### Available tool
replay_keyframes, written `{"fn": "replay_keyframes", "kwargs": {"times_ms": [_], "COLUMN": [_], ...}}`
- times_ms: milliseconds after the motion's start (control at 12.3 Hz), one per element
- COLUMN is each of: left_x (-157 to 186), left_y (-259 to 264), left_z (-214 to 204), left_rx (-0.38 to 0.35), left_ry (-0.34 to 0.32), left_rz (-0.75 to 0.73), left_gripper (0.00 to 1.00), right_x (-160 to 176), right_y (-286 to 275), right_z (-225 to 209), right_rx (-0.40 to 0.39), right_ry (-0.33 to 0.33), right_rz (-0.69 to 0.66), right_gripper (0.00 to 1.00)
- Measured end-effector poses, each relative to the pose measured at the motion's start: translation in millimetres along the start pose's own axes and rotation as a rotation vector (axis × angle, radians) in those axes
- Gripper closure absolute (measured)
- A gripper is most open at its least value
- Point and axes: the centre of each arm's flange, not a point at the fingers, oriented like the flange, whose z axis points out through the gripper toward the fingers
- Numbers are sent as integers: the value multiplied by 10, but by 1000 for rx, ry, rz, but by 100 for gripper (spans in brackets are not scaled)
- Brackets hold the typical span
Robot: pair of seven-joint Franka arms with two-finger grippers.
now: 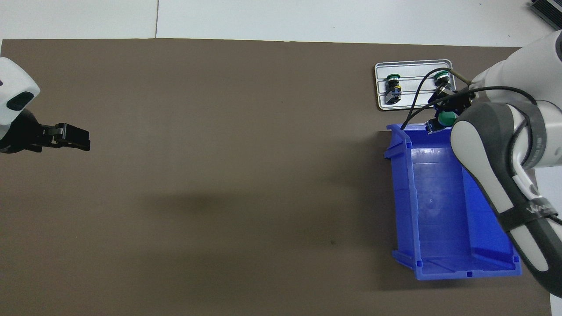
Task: Place and press button with both arms
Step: 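Carry the green button with the right gripper over the blue bin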
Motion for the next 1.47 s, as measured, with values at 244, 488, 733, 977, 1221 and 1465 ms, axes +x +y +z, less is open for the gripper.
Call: {"fn": "replay_keyframes", "kwargs": {"times_ms": [244,488,733,977,1221,1465], "left_x": [0,0,0,0,0,0], "left_y": [0,0,0,0,-2,-3], "left_z": [0,0,0,0,0,0], "left_rx": [0,0,0,0,0,0], "left_ry": [0,0,0,0,0,0], "left_rz": [0,0,0,0,0,0], "left_gripper": [0,0,0,0,0,0], "right_x": [54,1,-73,-128,-125,-128], "right_y": [136,265,338,429,530,538], "right_z": [240,675,934,1142,1247,1257], "right_rx": [-1,6,11,11,-1,-3], "right_ry": [21,24,23,20,8,6], "right_rz": [36,75,122,147,168,170], "right_gripper": [65,65,65,65,65,62]}}
